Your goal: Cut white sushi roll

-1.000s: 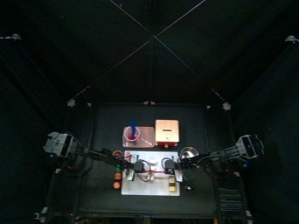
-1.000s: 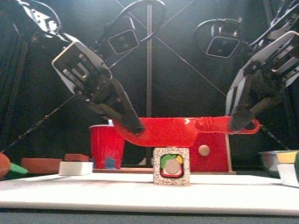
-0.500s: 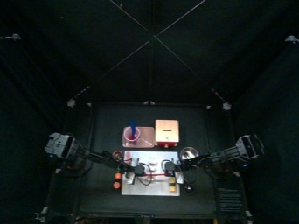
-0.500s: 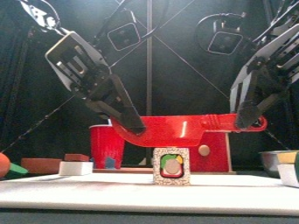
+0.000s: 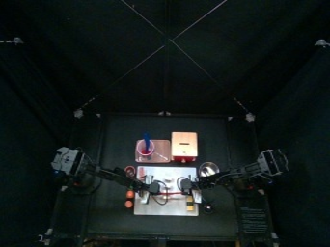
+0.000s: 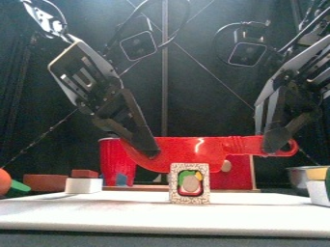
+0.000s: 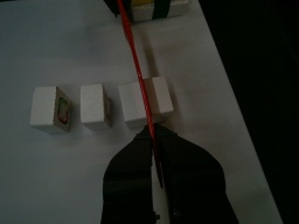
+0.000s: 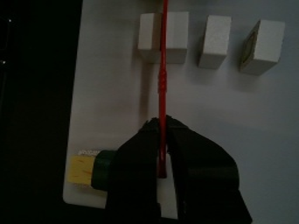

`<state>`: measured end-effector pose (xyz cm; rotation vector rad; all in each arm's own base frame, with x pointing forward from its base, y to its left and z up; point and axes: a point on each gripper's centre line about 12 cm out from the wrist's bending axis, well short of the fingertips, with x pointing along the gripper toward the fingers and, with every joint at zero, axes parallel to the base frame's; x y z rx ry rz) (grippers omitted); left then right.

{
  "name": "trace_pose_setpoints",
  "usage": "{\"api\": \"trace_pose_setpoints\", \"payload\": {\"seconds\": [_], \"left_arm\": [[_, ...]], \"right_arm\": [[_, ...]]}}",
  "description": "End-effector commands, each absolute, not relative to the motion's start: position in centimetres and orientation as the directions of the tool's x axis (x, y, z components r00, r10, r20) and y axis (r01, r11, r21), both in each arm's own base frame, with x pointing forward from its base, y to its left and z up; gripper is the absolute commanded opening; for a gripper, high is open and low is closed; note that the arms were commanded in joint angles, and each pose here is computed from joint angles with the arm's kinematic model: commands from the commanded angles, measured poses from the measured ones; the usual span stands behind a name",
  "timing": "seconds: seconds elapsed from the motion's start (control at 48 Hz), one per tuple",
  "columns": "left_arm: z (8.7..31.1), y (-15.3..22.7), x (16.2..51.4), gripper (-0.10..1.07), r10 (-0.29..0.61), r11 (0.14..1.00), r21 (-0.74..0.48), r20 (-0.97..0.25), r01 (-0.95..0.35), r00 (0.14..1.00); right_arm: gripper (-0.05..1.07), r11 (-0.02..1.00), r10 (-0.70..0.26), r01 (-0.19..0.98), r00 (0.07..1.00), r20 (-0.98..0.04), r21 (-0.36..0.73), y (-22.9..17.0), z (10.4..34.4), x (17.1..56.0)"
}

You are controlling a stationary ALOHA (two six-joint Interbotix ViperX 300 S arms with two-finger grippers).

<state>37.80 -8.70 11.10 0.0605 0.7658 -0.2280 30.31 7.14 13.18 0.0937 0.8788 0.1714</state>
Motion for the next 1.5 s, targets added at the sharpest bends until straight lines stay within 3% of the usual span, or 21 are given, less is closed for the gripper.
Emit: {"api": "trace_pose_setpoints", "payload": {"seconds": [0.0,0.438,0.75,1.188,1.479], "left_arm": [[10.9,-9.4,37.8,0.34,-0.192,0.969,-0.023,-0.699,0.247,0.689],[8.9,-11.8,37.6,0.34,-0.205,0.958,-0.022,-0.749,0.287,0.63],[9.2,-11.3,37.4,0.34,-0.179,0.964,-0.013,-0.767,0.264,0.616],[15.0,-10.2,38.4,0.34,-0.18,0.968,0.011,-0.671,0.252,0.72],[18.8,-5.3,38.7,0.34,-0.112,0.976,0.091,-0.574,0.198,0.811]], "right_arm": [[0.37,0.979,0.203,-0.126,0.627,-0.752,0.159,7.7,13.5,30.4],[0.37,0.976,0.219,-0.135,0.566,-0.795,0.173,9.4,11.2,31.0],[0.37,0.975,0.223,-0.149,0.586,-0.779,0.167,9.4,12.0,31.2],[0.37,0.97,0.225,-0.218,0.664,-0.713,0.104,8.1,16.1,30.5],[0.37,0.982,0.161,-0.187,0.737,-0.657,0.031,4.9,18.7,29.6]]}}
